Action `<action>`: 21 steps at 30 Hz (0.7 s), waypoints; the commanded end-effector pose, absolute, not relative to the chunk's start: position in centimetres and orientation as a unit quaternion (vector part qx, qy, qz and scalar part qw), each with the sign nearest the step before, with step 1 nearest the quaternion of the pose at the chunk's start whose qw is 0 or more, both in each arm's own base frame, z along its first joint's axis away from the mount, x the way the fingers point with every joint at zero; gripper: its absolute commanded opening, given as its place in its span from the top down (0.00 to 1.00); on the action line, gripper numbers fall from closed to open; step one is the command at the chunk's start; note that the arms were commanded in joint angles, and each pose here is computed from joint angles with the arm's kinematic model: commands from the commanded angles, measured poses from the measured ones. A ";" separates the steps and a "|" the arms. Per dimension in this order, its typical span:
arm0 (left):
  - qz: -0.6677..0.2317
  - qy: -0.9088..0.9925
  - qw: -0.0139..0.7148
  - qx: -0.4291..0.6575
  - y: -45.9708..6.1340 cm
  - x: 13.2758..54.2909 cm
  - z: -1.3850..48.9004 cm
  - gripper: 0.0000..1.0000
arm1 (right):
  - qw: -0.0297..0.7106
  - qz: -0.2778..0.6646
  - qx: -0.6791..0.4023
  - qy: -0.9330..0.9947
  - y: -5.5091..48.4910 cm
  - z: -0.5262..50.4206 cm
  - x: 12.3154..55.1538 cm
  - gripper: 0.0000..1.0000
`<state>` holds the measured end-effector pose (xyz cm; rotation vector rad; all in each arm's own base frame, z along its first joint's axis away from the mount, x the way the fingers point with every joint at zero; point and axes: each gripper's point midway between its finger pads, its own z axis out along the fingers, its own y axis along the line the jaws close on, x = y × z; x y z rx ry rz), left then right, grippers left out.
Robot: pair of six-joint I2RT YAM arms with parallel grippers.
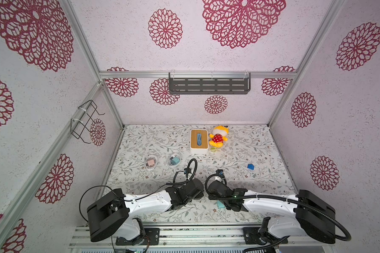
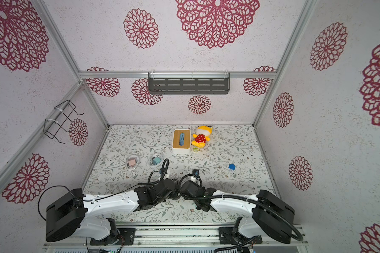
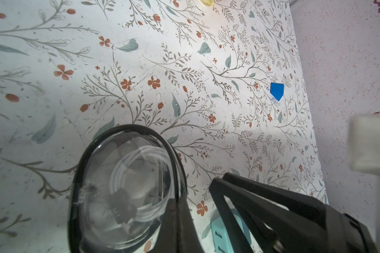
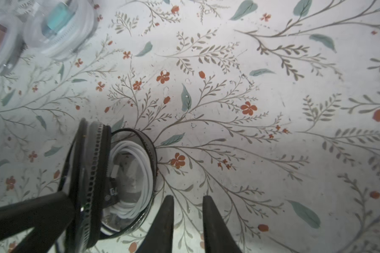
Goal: Pack away charging kits
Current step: Place the charging cable in the storage bag.
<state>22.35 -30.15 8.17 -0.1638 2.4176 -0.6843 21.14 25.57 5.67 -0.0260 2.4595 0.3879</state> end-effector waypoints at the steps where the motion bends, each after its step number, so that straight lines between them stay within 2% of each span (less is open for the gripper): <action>1: -0.271 0.909 0.308 -0.067 -31.0 23.0 8.8 1.00 | 0.308 0.193 -0.017 0.932 28.8 6.3 21.6 0.77; 5: -0.274 0.909 0.306 -0.066 -31.4 23.1 8.8 1.00 | 0.297 0.199 -0.026 0.934 29.9 5.6 21.6 0.84; 15: -0.282 0.907 0.305 -0.065 -31.8 23.1 8.8 1.00 | 0.310 0.225 -0.029 0.923 29.6 6.4 21.4 0.80; 19: -0.282 0.907 0.305 -0.068 -31.7 23.1 8.7 1.00 | 0.318 0.197 -0.019 0.927 28.2 6.7 21.5 0.80; 21: -0.276 0.908 0.306 -0.071 -31.4 23.1 8.4 1.00 | 0.327 0.172 -0.003 0.929 26.4 7.4 21.5 0.76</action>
